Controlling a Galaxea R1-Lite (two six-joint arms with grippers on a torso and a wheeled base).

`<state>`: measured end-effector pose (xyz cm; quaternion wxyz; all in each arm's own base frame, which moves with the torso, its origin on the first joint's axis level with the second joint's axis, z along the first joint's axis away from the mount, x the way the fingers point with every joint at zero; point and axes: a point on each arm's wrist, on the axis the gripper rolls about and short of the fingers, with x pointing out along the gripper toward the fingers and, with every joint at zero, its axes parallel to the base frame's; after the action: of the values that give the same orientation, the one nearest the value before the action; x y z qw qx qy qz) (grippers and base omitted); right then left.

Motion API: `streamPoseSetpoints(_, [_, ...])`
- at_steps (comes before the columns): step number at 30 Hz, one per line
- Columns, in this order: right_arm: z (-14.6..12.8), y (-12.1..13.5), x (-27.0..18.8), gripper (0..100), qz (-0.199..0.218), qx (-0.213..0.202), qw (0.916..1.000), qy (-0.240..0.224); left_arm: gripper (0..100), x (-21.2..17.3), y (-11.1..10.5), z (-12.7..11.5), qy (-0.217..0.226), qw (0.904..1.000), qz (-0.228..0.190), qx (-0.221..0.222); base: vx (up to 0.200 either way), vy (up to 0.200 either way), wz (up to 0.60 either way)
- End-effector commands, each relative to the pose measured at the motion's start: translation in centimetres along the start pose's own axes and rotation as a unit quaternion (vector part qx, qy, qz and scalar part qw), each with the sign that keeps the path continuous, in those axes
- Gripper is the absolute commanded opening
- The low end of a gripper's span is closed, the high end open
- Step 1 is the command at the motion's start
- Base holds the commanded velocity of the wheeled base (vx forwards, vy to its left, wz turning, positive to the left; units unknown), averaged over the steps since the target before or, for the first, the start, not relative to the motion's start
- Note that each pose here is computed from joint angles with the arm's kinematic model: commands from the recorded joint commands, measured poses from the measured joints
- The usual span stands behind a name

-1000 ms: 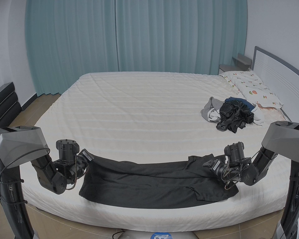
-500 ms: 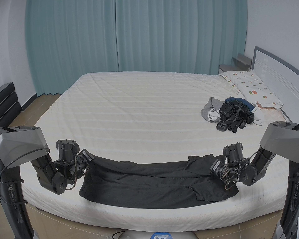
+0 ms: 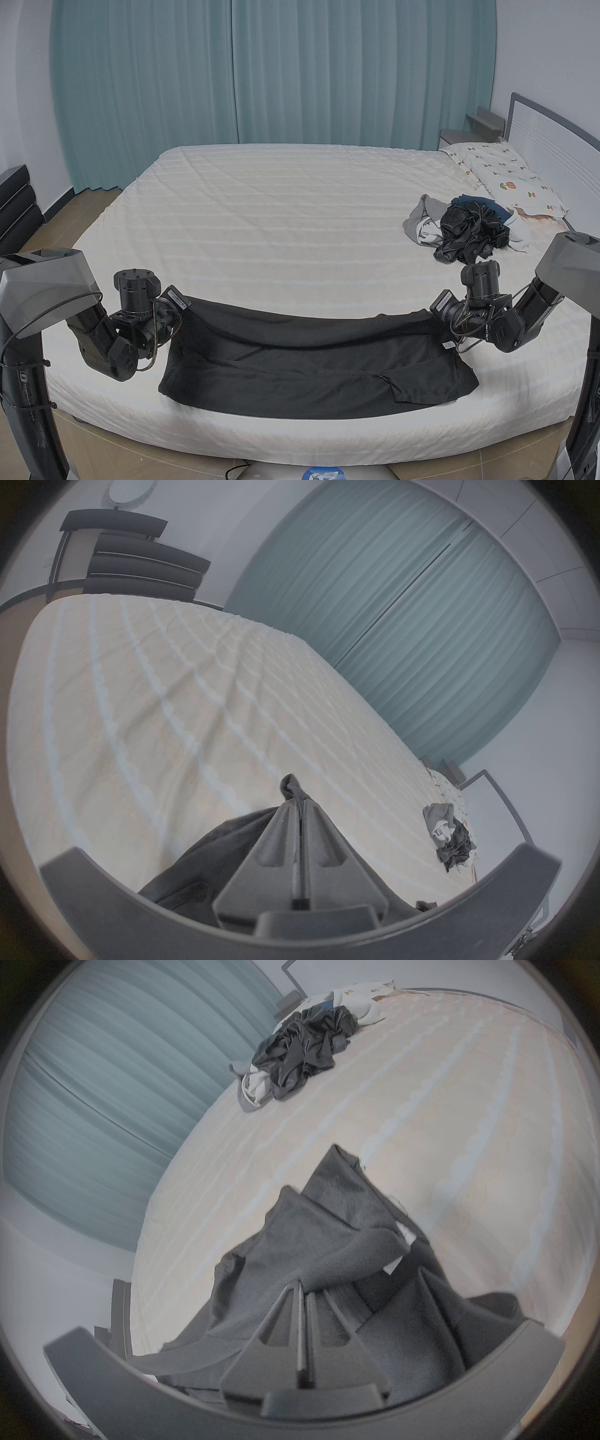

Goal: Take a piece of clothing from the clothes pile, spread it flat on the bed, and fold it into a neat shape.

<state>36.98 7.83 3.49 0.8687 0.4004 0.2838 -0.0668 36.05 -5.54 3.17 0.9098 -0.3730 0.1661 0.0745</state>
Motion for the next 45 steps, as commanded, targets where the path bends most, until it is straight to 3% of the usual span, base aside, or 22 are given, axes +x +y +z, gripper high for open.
streamPoseSetpoints(1, [0.9,1.4,0.6,0,0.026,0.006,0.9995,-0.018,0,1.3,0.6,0.0,-0.018,0.9998,-0.008,-0.007,0.000,0.000,0.00])
streamPoseSetpoints(8, [1.2,2.1,0.8,0,0.037,0.002,0.9988,-0.031,0,1.3,1.2,0.3,-0.030,0.9995,-0.007,-0.011,0.000,0.000,0.00])
streamPoseSetpoints(15, [1.7,2.4,1.3,0,0.081,0.002,0.9944,-0.067,0,1.4,1.4,0.5,-0.048,0.9988,0.005,-0.013,0.000,0.000,0.00])
streamPoseSetpoints(27, [0.7,0.9,0.9,0,0.058,-0.020,0.9969,-0.049,0,1.4,2.1,0.2,-0.043,0.9990,0.015,-0.005,0.000,0.000,0.00])
streamPoseSetpoints(34, [-0.5,-0.8,-0.3,0,0.028,-0.080,0.9961,-0.024,0,-0.3,3.4,-0.9,-0.026,0.9974,0.017,0.065,0.000,0.000,0.00])
streamPoseSetpoints(35, [-1.0,-1.5,-0.7,0,0.018,-0.097,0.9950,-0.015,0,-0.7,3.8,-1.3,-0.017,0.9947,0.019,0.100,0.000,0.000,0.00])
streamPoseSetpoints(40, [-1.9,-2.4,-1.4,0,0.001,-0.119,0.9929,0.003,0,-1.7,4.5,-2.3,0.014,0.9904,0.017,0.136,0.000,0.000,0.00])
streamPoseSetpoints(41, [-2.6,-3.3,-1.8,0,-0.014,-0.135,0.9906,0.018,0,-2.0,5.1,-2.9,0.031,0.9858,0.025,0.163,0.000,0.000,0.00])
streamPoseSetpoints(45, [-3.3,-4.2,-2.0,0,-0.028,-0.145,0.9885,0.034,0,-2.1,6.2,-3.9,0.055,0.9776,0.040,0.199,0.000,0.000,0.00])
